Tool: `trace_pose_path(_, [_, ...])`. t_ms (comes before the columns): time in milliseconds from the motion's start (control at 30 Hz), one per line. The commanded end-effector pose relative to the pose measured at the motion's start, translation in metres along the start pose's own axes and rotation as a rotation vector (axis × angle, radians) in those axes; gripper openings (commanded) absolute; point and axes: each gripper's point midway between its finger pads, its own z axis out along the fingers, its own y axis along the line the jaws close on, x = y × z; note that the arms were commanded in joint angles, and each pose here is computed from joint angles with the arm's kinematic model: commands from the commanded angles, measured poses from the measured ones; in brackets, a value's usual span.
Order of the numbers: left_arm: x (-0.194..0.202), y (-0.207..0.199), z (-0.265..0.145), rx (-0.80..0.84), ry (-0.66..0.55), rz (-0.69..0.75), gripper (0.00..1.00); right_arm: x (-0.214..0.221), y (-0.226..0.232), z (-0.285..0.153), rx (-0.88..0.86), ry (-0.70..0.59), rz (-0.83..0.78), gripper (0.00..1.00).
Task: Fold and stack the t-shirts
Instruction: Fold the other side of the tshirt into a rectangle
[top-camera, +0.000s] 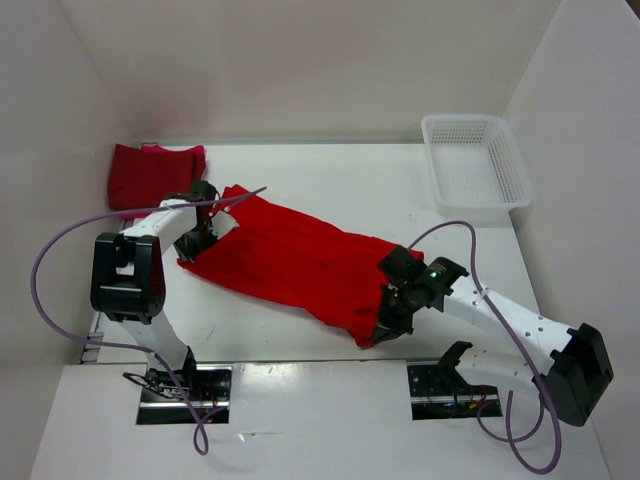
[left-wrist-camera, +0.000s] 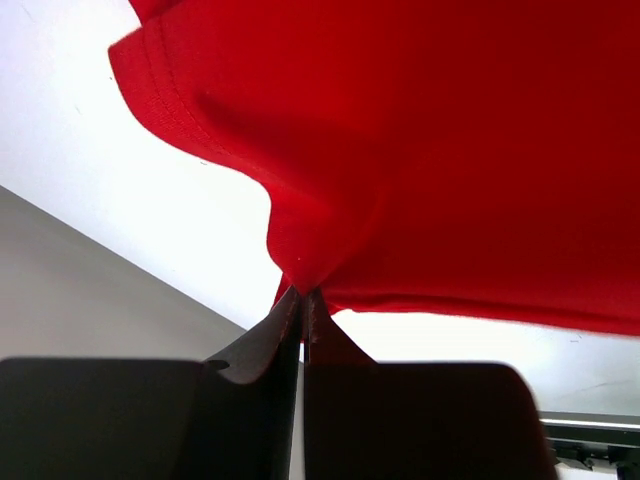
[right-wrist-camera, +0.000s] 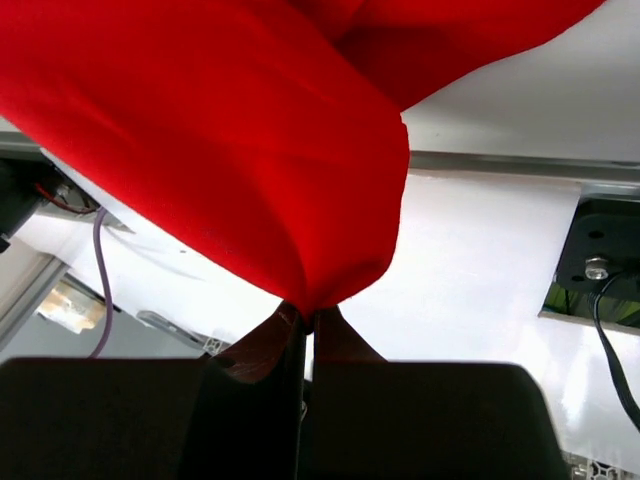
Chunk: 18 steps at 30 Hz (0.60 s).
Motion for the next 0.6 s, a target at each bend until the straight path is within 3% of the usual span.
trace_pose_path(0, [-0.016,0.013,-0.024,-0.040,-0.071,0.015,0.03,0.009,0.002,-0.008,-0.022,0.025,0.010,0.00])
trace_pose_path(233, [-0.009,0.029,-0.036,-0.066,-0.058,0.019,0.01,0.033,0.018,-0.030,-0.164,0.070,0.003,0.00])
trace_pose_path(367, [0.007,0.018,-0.027,-0.048,-0.001,0.052,0.01,0.044,0.026,-0.023,-0.215,0.117,0.027,0.00])
trace_pose_path(533, [0.021,0.002,-0.018,-0.002,0.049,0.073,0.01,0.073,0.047,0.000,-0.187,0.214,-0.065,0.00])
trace_pose_path(567, [0.023,0.004,-0.019,-0.007,0.045,0.062,0.01,0.079,0.040,0.013,-0.101,0.230,-0.078,0.00])
